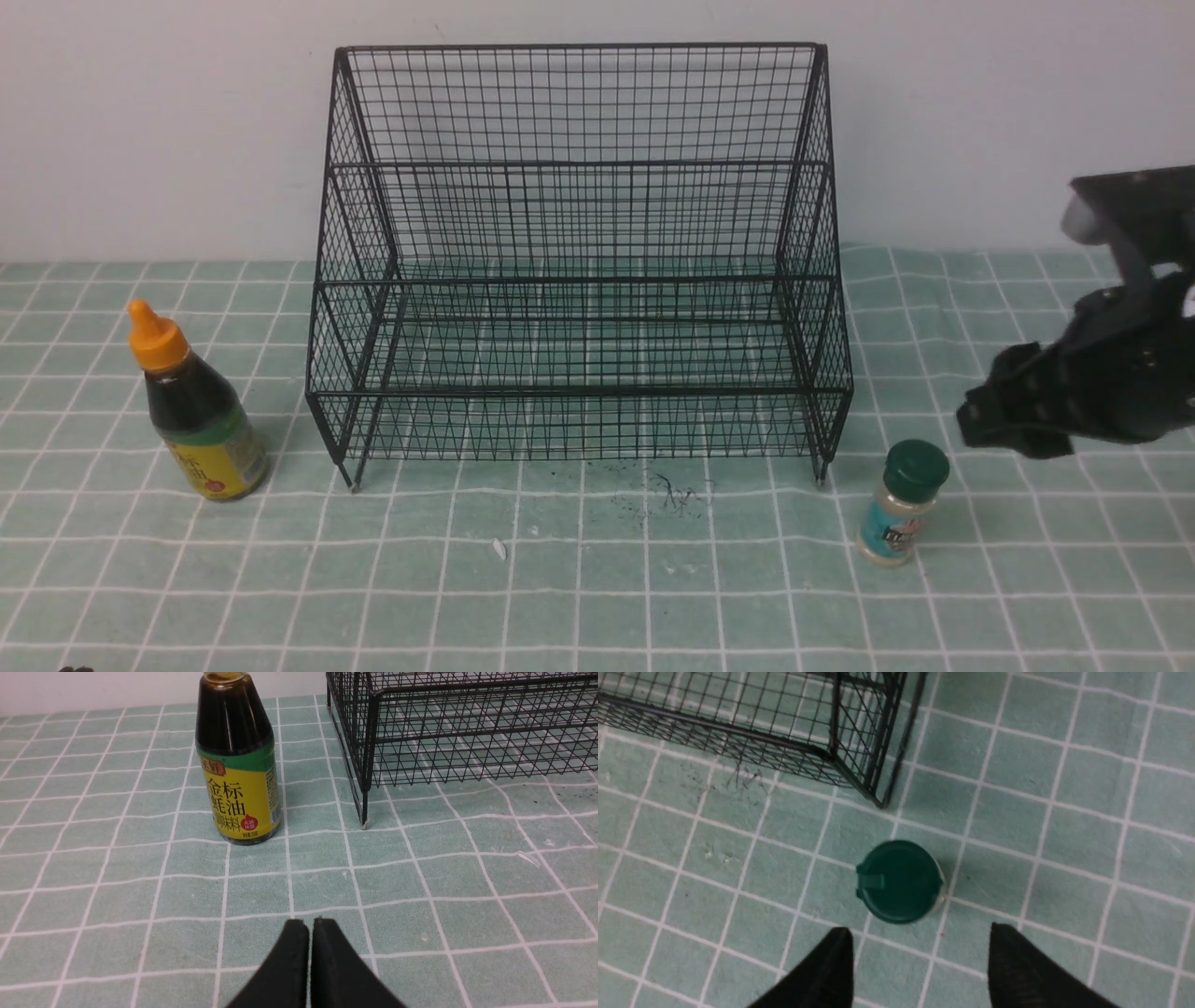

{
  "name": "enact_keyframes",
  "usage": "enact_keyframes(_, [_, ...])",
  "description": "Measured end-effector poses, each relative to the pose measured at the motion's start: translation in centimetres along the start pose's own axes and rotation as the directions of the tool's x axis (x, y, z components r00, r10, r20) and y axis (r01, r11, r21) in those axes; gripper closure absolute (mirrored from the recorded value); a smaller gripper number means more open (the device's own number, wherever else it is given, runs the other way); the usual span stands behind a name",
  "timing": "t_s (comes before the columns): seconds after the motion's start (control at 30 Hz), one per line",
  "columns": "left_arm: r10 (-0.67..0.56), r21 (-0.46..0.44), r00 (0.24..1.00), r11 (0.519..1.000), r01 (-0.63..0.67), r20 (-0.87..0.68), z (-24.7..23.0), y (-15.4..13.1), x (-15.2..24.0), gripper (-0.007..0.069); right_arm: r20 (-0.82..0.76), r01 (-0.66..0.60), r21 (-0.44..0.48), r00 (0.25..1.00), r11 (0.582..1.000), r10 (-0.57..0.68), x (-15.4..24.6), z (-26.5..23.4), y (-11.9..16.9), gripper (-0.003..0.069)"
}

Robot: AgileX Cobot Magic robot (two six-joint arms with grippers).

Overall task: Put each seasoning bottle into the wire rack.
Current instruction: Use the right arm to grab the condiment bottle closest to it, then use the right arm to put the condiment bottle back on the shelf

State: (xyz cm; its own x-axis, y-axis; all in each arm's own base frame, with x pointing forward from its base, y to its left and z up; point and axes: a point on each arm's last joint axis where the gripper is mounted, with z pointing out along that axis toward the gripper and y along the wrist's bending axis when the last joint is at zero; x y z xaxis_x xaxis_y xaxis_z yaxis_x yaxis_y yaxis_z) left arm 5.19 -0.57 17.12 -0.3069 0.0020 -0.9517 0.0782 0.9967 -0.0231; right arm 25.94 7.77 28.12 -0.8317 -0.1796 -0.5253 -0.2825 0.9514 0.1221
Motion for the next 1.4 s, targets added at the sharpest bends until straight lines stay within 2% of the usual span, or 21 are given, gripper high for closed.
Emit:
enact_keyframes(0.1, [0.000, 0.000, 1.000, 1.000, 0.000, 0.000, 0.0, 0.0, 0.0, 0.0631, -0.002, 0.018, 0.001, 1.000, 1.000, -0.018, -0.5, 2.0, 0.4, 0.0137])
enact_keyframes(0.13, [0.000, 0.000, 1.000, 1.000, 0.000, 0.000, 0.0, 0.0, 0.0, 0.0631, -0.004, 0.019, 0.001, 1.000, 1.000, -0.019, -0.5, 2.2, 0.4, 0.0130])
enact_keyframes(0.17, [0.000, 0.000, 1.000, 1.000, 0.000, 0.000, 0.0, 0.0, 0.0, 0.0631, -0.029, 0.012, 0.005, 0.999, 1.000, -0.012, -0.6, 3.6, 0.3, 0.0088])
enact_keyframes(0.3, [0.000, 0.000, 1.000, 1.000, 0.000, 0.000, 0.0, 0.0, 0.0, 0.0631, -0.086, 0.011, 0.016, 0.996, 1.000, -0.009, -0.3, 6.1, -0.1, 0.0062])
enact_keyframes(0.37, [0.000, 0.000, 1.000, 1.000, 0.000, 0.000, 0.0, 0.0, 0.0, 0.0631, -0.105, 0.009, 0.018, 0.994, 1.000, -0.007, -0.2, 6.9, -0.2, 0.0068])
enact_keyframes(0.43, [0.000, 0.000, 1.000, 1.000, 0.000, 0.000, 0.0, 0.0, 0.0, 0.0631, -0.131, 0.016, 0.020, 0.991, 1.000, -0.013, 0.0, 8.0, -0.3, 0.0120])
enact_keyframes(0.5, [0.000, 0.000, 1.000, 1.000, 0.000, 0.000, 0.0, 0.0, 0.0, 0.0631, -0.135, 0.024, 0.020, 0.991, 1.000, -0.021, 0.1, 8.4, -0.4, 0.0217])
enact_keyframes(0.53, [0.000, 0.000, 1.000, 1.000, 0.000, 0.000, 0.0, 0.0, 0.0, 0.0631, -0.137, 0.027, 0.020, 0.990, 0.999, -0.024, 0.1, 8.5, -0.4, 0.0243])
enact_keyframes(0.57, [0.000, 0.000, 1.000, 1.000, 0.000, 0.000, 0.0, 0.0, 0.0, 0.0631, -0.136, 0.037, 0.019, 0.990, 0.999, -0.034, 0.1, 8.6, -0.4, 0.0334])
enact_keyframes(0.7, [0.000, 0.000, 1.000, 1.000, 0.000, 0.000, 0.0, 0.0, 0.0, 0.0631, -0.161, 0.066, 0.007, 0.985, 0.998, -0.064, 0.1, 8.3, -0.3, 0.0327])
enact_keyframes(0.83, [0.000, 0.000, 1.000, 1.000, 0.000, 0.000, 0.0, 0.0, 0.0, 0.0631, -0.202, 0.074, -0.039, 0.976, 0.996, -0.081, -0.1, 5.5, 0.4, 0.0327])
enact_keyframes(1.07, [0.000, 0.000, 1.000, 1.000, 0.000, 0.000, 0.0, 0.0, 0.0, 0.0631, -0.005, 0.148, -0.150, 0.989, 0.978, -0.150, -2.0, -2.9, 3.6, 0.0327])
enact_keyframes(1.17, [0.000, 0.000, 1.000, 1.000, 0.000, 0.000, 0.0, 0.0, 0.0, 0.0631, 0.073, 0.189, -0.171, 0.981, 0.967, -0.179, -3.5, -4.7, 4.8, 0.0327])
enact_keyframes(1.4, [0.000, 0.000, 1.000, 1.000, 0.000, 0.000, 0.0, 0.0, 0.0, 0.0631, 0.119, 0.249, -0.166, 0.966, 0.954, -0.231, -8.1, -3.4, 6.4, 0.0327])
